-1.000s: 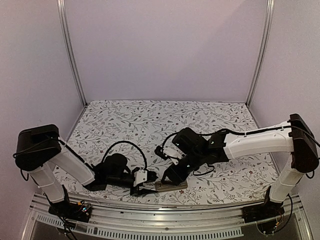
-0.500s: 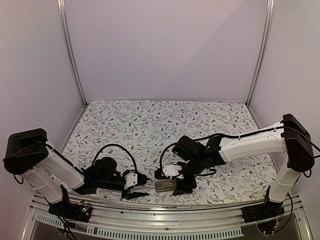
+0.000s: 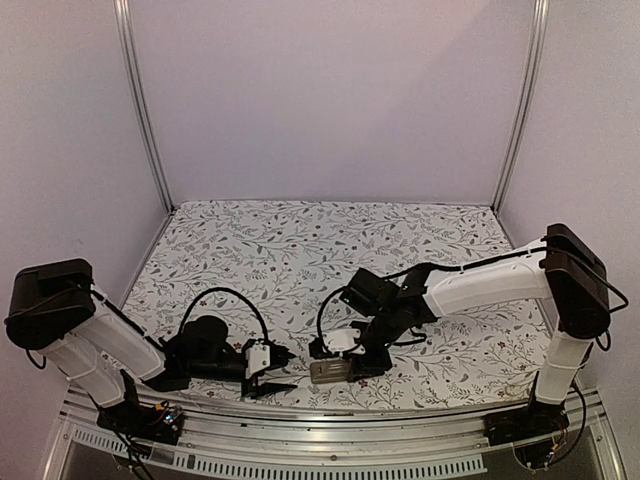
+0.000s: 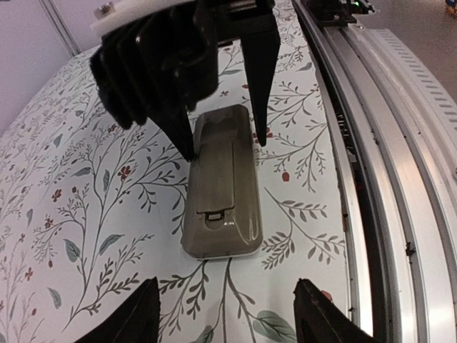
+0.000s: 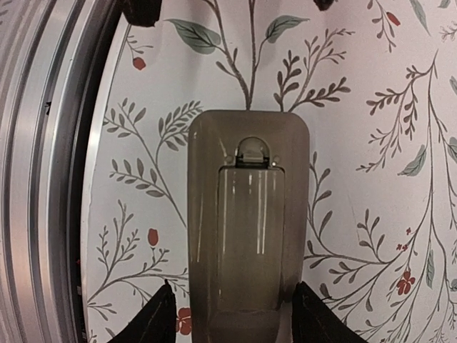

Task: Load the batteries into the remote control
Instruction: Press the battery cover on the remote control.

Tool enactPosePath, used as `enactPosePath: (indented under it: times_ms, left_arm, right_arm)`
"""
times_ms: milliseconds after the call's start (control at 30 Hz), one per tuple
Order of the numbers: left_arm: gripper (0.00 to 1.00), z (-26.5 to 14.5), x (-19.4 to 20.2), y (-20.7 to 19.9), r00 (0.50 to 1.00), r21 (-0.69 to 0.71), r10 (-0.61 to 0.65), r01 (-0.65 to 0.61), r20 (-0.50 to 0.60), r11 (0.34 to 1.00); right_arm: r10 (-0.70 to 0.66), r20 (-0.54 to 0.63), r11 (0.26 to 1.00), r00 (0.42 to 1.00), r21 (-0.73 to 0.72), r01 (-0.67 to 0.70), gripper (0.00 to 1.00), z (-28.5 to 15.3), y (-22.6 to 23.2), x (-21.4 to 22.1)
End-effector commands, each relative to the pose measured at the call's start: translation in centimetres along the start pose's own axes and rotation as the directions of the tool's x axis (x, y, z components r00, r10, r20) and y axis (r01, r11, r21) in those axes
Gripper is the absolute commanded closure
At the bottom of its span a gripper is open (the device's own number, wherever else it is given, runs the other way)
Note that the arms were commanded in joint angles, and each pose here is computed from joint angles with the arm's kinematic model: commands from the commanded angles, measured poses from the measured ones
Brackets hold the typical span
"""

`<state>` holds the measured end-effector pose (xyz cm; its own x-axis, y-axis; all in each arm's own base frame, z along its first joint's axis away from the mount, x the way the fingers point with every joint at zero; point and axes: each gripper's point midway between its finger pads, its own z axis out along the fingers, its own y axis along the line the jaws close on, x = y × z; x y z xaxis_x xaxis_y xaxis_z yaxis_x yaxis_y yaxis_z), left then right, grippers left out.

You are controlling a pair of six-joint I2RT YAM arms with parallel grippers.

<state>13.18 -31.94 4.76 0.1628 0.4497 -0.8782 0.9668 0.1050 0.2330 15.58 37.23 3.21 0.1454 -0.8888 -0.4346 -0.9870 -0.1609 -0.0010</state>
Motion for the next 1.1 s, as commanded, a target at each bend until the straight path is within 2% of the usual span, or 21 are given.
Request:
enactPosePath:
  times_ms: [0,100,467,1067]
  left_arm:
    - [0.36,-0.2,-0.3,0.0,1.0,-0.005,-0.008,0.008,0.021,1.0]
    - [0.36,-0.3,-0.3,0.1,1.0,-0.006,-0.006,0.007,0.022,1.0]
    - [0.36,-0.2,-0.3,0.1,1.0,-0.005,-0.009,0.009,0.018,1.0]
    - [0.36,-0.1,-0.3,0.0,1.0,0.001,-0.003,0.003,0.017,1.0]
  right_arm:
    - [-0.007,0.002,0.999,1.0,-0.036,0.007,0.48,0.3,0.2,-0.4]
    - [0.001,-0.009,0.999,1.0,-0.032,-0.001,0.57,0.6,0.0,-0.2]
    - [0.023,-0.005,0.999,1.0,-0.024,-0.023,0.73,-0.2,-0.3,-0.9]
    - [0.032,0.047,0.999,0.998,-0.019,-0.031,0.81,-2.3,-0.1,-2.3]
